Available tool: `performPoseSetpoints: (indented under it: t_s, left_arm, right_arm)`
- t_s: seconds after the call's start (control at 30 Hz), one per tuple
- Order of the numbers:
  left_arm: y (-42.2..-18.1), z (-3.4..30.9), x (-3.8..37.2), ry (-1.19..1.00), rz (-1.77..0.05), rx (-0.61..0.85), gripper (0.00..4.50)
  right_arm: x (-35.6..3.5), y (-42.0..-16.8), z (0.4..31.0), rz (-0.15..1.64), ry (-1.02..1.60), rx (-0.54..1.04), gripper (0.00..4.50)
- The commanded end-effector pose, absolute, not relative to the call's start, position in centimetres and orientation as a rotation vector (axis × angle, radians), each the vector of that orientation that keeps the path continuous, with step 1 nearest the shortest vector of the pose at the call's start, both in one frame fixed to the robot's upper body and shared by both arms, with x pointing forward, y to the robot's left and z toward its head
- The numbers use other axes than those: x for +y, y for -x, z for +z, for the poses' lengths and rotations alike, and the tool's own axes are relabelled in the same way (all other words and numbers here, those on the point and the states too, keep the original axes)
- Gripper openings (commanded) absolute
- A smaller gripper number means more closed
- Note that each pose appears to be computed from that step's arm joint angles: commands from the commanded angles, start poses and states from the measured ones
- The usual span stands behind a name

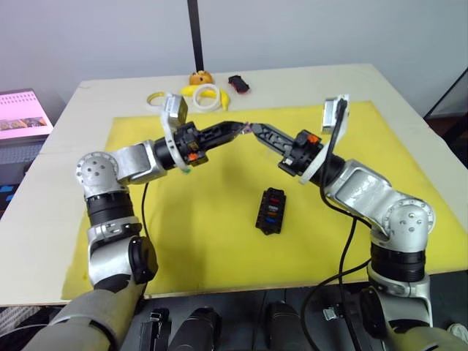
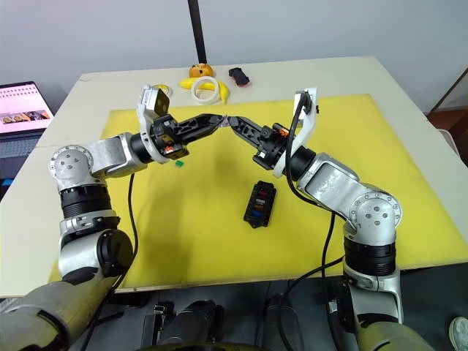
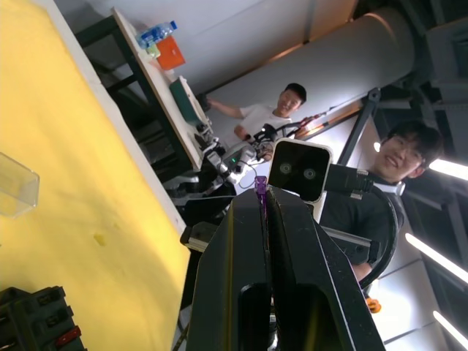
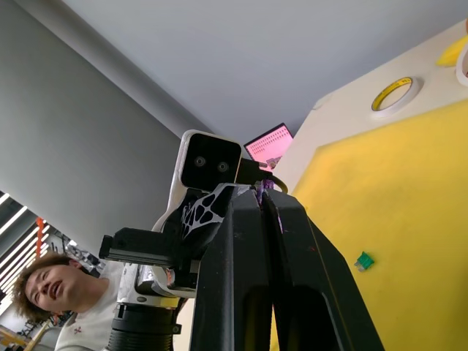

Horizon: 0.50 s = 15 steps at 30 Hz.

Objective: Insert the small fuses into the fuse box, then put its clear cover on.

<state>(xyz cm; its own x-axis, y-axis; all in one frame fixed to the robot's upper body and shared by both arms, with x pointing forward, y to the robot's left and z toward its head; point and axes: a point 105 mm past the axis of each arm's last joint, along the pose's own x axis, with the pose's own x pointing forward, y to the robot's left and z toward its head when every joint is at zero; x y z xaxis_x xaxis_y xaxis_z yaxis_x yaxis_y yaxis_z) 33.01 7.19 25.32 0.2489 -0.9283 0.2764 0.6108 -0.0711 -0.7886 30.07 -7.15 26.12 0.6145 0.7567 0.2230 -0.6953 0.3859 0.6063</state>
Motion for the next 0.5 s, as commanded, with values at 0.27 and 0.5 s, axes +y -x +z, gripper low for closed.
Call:
performPoseSetpoints:
  t_s: [0.27, 0.5]
  left_arm:
    - [-32.48, 26.69, 6.85, 0.976, -1.373, 0.366, 0.00]
    - [-32.62, 26.73, 7.22, 0.978, -1.368, 0.368, 0.00]
  right_arm:
    - [-6.88, -28.87, 27.43, 0.988, -0.707, 0.059, 2.22]
    - [-6.59, -28.97, 27.06, 0.986, -0.706, 0.067, 2.22]
